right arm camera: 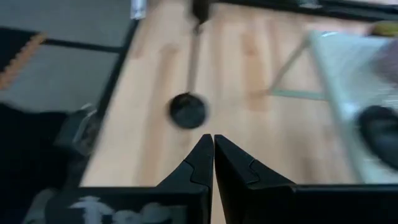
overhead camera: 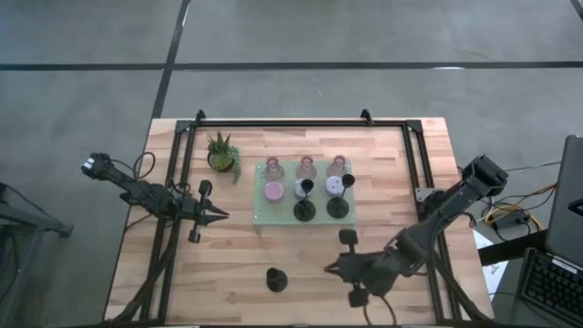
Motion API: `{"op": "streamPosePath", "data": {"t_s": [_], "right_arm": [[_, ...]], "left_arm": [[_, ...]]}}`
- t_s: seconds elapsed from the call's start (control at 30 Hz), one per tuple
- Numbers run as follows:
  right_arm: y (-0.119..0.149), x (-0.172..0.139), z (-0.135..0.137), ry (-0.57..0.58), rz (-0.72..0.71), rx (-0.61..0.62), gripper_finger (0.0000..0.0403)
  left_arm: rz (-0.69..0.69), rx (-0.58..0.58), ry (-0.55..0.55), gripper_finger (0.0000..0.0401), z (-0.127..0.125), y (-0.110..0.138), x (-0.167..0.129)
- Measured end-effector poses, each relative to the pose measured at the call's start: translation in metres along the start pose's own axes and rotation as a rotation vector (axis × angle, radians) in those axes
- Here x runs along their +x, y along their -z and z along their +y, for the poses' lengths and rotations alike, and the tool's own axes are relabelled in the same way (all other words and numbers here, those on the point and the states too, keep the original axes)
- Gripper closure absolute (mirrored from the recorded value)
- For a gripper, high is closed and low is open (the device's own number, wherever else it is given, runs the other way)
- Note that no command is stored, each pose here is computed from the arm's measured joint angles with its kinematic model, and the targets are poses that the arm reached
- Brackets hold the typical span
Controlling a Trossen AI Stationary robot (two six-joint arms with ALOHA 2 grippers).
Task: Pick & Place candle stick holders
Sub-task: Put the black candle holder on the shelf
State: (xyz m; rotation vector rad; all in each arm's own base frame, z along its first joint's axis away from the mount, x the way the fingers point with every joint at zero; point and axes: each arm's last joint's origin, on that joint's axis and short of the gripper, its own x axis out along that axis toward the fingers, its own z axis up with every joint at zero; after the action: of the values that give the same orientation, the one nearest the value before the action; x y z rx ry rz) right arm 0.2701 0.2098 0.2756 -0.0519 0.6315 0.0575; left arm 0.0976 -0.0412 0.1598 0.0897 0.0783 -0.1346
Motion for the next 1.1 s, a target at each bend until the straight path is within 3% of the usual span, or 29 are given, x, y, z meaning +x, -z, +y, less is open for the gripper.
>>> {"op": "streamPosePath", "data": {"t_s": [0.17, 0.37, 0.9, 1.1], "right_arm": [[0.024, -0.009, 0.006, -0.208, -0.079, -0.040, 0.0395], [0.054, -0.030, -0.013, -0.415, -0.202, -0.034, 0.0395], [0.120, -0.081, -0.082, -0.453, -0.438, -0.045, 0.0394], [0.144, -0.093, -0.103, -0.448, -0.526, -0.038, 0.0394]], "left_arm": [[0.000, 0.000, 0.000, 0.0369, 0.000, 0.000, 0.000], [0.000, 0.000, 0.000, 0.0369, 0.000, 0.000, 0.000], [-0.016, -0.014, -0.001, 0.0369, 0.000, -0.002, 0.000], [-0.120, -0.333, 0.018, 0.0369, 0.001, -0.012, 0.000]]}}
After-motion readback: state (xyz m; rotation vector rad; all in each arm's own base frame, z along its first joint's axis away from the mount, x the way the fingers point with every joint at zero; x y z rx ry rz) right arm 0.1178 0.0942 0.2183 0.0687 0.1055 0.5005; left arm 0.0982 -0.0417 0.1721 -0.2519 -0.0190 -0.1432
